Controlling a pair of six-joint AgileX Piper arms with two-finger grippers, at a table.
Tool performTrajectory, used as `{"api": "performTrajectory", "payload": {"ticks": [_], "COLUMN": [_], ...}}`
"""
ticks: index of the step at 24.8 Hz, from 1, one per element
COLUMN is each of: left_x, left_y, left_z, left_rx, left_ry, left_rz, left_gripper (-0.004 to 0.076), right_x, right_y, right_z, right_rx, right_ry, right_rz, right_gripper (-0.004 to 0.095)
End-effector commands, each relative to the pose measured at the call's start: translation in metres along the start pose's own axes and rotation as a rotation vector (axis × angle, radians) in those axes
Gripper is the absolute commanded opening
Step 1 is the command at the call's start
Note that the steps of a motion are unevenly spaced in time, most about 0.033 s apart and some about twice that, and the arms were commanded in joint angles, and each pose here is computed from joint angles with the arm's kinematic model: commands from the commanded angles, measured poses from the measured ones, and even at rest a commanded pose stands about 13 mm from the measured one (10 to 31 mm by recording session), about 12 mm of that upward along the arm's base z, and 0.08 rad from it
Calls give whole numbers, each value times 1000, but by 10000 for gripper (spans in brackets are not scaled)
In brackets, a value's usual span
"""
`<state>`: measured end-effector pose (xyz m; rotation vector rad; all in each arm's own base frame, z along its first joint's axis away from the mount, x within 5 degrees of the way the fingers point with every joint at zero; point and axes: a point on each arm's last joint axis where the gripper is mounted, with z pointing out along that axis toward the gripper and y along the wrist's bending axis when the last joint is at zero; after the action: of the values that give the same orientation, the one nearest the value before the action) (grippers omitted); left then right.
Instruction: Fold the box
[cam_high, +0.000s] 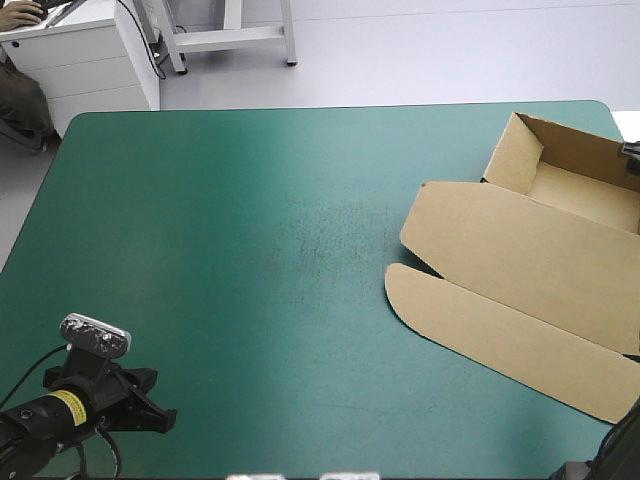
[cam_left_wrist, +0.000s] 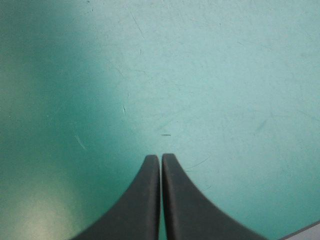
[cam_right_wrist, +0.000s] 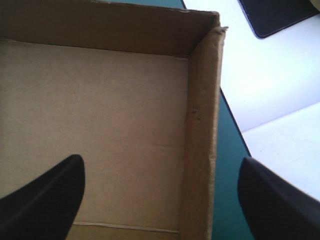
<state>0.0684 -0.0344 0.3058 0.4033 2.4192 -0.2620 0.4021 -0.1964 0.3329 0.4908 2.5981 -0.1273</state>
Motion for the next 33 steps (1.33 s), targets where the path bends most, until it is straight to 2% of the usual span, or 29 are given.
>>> {"api": "performTrajectory", "payload": {"ticks": [1,3,5,6,7,8,9,10,15,18,23,28,33], "left_x": [-9,-9,-9,-10,-10,-11,-11,-12,-16,-20,-21,-13,0], "left_y": [-2,-2,-2,-2,-1,-1,-1,-2,-2,-3,1,2,2], "left_z": [-5,-5,-5,-5,-5,-5,-5,-5,-5,-6,-5,6,22], "left_rx": [12,12,12,13,11,10,9,11,18,26,-15,-22,-10], "left_ry": [-67,-67,-67,-69,-71,-81,-86,-99,-136,-185,-202,-164,-109], "left_rz": [-4,-4,-4,-4,-3,-2,-1,-1,-1,0,28,32,21], "left_gripper": [-8,-8,-8,-8,-8,-8,-8,-8,-8,-8,-8,-8,-8], "right_x": [-8,-7,-3,-2,-2,-2,-2,-1,17,53,109,158,204], "right_y": [1,4,9,13,16,25,30,44,105,158,195,200,175], "right_z": [-43,-49,-57,-64,-69,-81,-88,-100,-131,-147,-160,-166,-171], "right_rx": [-27,-57,-98,-143,-173,-253,-281,-340,-371,-454,-533,-572,-568], "right_ry": [-124,-119,-100,-105,-115,-145,-161,-189,-211,-173,-191,-199,-258], "right_rz": [4,5,-9,1,9,21,7,-29,-227,-398,-500,-546,-529], "right_gripper": [857,823,735,578,472,236,142,-14,-1,-1,-1,-1,-1]}}
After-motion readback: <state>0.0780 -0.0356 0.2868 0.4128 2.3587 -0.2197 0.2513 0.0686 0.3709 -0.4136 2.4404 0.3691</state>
